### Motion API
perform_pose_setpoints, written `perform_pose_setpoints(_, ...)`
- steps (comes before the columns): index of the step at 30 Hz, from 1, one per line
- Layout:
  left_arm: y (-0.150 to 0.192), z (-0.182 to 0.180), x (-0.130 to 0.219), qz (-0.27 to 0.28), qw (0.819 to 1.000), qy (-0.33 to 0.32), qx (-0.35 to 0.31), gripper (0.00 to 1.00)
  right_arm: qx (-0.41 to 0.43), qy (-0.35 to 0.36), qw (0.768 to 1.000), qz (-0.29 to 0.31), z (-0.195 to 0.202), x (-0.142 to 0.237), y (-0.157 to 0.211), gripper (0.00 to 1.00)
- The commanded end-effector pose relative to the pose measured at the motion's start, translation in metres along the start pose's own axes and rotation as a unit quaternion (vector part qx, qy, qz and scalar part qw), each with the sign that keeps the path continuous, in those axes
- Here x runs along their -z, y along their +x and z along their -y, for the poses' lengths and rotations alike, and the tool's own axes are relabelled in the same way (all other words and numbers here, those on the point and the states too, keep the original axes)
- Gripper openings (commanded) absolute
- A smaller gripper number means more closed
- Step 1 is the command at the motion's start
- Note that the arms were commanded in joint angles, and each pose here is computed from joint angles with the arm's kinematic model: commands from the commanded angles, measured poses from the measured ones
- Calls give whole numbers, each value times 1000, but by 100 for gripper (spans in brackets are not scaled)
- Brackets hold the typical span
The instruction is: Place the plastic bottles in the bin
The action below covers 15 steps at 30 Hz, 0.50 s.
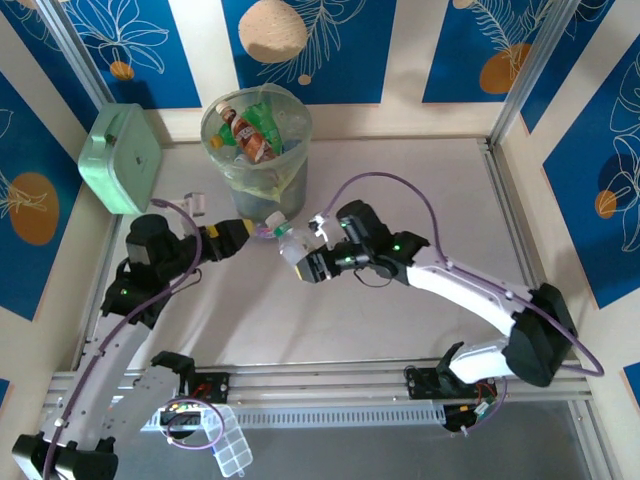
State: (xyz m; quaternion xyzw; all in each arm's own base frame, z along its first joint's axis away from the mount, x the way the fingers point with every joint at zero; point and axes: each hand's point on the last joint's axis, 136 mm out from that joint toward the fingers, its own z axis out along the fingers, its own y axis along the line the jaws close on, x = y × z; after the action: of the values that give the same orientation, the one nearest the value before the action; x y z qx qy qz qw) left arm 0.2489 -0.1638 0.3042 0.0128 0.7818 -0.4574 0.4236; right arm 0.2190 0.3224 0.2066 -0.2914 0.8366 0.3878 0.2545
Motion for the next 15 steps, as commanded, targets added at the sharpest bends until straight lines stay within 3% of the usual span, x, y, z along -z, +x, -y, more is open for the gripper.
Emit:
perform_pose_setpoints(1,1,38,-5,0,995,95,-20,87,-18,-110,992,61,-40,27,-23,59)
perform_pose_setpoints(7,6,84,-10,7,979,199,-46,94,-26,-189,976,108,-64,59,-31,59)
perform_pose_setpoints(15,-1,113,-16,23,955,295,-25,87,-11,-236,963,128,-84,82,-27,59)
